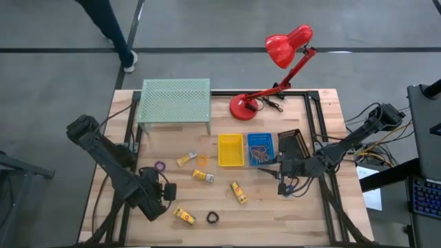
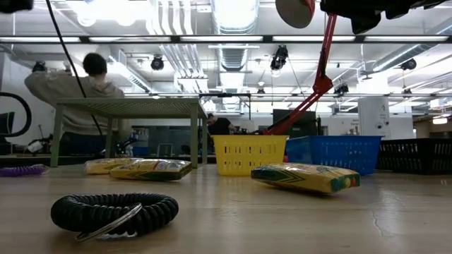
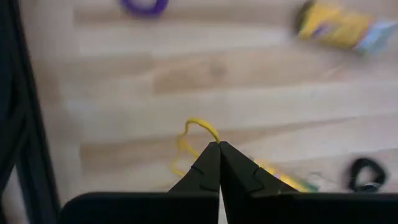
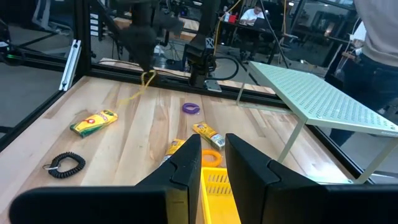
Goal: Pick & Place Office Desk Supplies
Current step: Put the yellow rubber band into the blue basket
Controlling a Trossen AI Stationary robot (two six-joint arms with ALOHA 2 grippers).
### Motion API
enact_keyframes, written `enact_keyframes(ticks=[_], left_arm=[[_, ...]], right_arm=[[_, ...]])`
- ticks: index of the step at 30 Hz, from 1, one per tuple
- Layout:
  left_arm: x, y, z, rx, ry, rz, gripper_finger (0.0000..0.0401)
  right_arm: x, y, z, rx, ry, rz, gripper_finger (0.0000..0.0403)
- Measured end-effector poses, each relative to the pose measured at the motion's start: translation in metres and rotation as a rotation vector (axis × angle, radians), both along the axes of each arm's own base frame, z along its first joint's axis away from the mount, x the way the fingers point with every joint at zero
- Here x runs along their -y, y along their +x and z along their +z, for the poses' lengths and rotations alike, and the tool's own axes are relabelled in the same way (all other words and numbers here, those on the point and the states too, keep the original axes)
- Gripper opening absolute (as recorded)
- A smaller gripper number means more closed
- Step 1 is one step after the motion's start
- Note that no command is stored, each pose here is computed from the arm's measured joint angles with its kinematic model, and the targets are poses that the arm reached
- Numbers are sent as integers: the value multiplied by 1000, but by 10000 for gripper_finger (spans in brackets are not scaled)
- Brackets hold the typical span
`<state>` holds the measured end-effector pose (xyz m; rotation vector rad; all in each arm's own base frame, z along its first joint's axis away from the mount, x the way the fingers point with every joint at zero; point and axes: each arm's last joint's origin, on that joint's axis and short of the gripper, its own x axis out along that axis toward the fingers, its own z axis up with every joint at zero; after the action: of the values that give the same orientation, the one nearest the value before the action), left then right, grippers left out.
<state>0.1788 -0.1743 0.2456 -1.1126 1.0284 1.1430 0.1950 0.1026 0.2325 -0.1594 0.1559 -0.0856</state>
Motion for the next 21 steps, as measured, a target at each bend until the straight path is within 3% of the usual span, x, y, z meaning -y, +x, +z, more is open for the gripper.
enact_keyframes(ticks=[4, 21], left_arm=[[-5, 0, 12, 64, 132, -24, 2], [-19, 13, 27, 366, 808, -380, 2]], right_arm=[[0, 0, 0, 0, 0, 0, 68], [0, 0, 0, 0, 0, 0, 68]])
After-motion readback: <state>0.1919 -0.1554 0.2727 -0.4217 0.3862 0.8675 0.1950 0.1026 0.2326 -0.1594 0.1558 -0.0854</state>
